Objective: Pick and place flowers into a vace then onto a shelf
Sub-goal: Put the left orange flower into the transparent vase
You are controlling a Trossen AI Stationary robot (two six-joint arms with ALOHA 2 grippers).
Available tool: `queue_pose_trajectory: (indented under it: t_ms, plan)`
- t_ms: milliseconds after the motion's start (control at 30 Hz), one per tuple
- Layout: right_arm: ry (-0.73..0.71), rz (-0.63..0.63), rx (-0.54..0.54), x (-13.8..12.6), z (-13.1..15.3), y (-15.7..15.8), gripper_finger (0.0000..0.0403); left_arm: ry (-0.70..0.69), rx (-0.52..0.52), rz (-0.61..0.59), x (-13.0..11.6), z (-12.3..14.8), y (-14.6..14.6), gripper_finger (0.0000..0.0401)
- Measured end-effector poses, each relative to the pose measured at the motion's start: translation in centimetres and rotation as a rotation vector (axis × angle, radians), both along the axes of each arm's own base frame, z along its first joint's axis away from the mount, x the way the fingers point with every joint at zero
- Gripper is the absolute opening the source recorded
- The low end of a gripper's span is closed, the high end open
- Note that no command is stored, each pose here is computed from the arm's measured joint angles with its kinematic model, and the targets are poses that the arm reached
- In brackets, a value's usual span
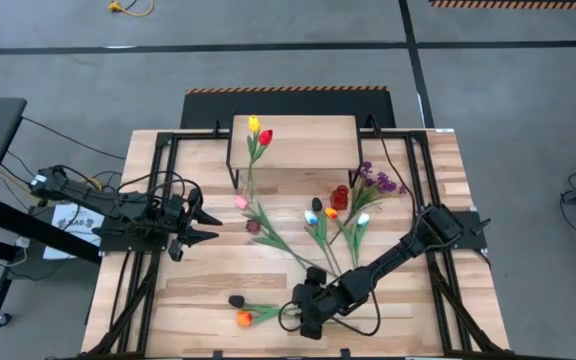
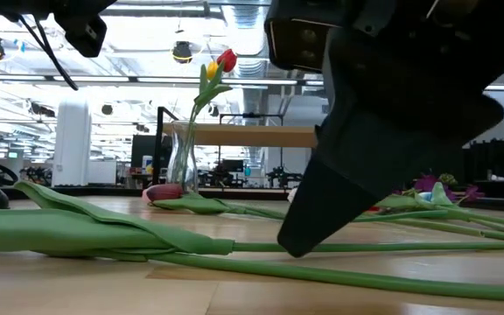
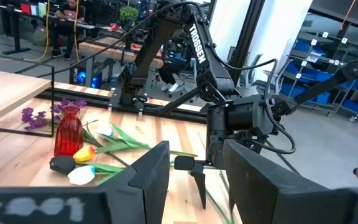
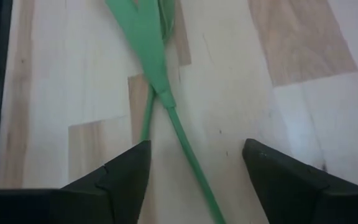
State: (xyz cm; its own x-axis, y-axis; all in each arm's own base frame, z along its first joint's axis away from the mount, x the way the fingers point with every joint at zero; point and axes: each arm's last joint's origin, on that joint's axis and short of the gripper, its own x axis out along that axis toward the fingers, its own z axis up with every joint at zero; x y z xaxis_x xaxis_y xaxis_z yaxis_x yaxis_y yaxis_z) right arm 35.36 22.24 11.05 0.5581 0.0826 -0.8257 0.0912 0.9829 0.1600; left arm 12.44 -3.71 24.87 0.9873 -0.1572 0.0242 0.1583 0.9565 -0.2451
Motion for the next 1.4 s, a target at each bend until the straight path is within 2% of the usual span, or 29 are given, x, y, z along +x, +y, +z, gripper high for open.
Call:
queue_pose_trajectory:
  t_ms: [133,400,533,733,867,1033,1300,1400]
  plan:
    - [0.041,-0.006,-0.033,-0.2,-1.0,-0.2,0.0209,0.000,0.000,0.000,0.0,0.0,0.0,0.0141]
    - [0.052,-0.023,-0.100,-0.4,-2.3,0.0,0.0100,0.000,0.000,-0.001,0.0,0.0,0.0,0.0141]
    - [0.021,-0.011,-0.183,-0.6,-2.6,0.2,0.0067,0.001,0.000,-0.001,0.0,0.0,0.0,0.0141]
    - [0.022,-0.010,-0.221,-0.2,-2.6,-0.6,0.0046,0.000,0.001,-0.004,0.0,0.0,0.0,0.0141]
    - [0.031,-0.035,-0.224,0.4,-2.6,-1.7,0.0011,0.000,0.001,-0.004,0.0,0.0,0.0,0.0141]
    - [-0.002,-0.031,-0.236,1.2,-2.5,-2.4,0.0004,0.001,-0.002,-0.005,0.0,0.0,0.0,0.0141]
    - [-0.063,0.009,-0.350,2.5,-0.8,-2.2,0.0001,0.001,-0.005,-0.036,0.0,0.0,-0.1,0.0141]
    - [-0.074,0.014,-0.432,2.9,0.2,-2.3,0.0000,0.001,-0.006,-0.053,0.0,0.0,-0.1,0.0141]
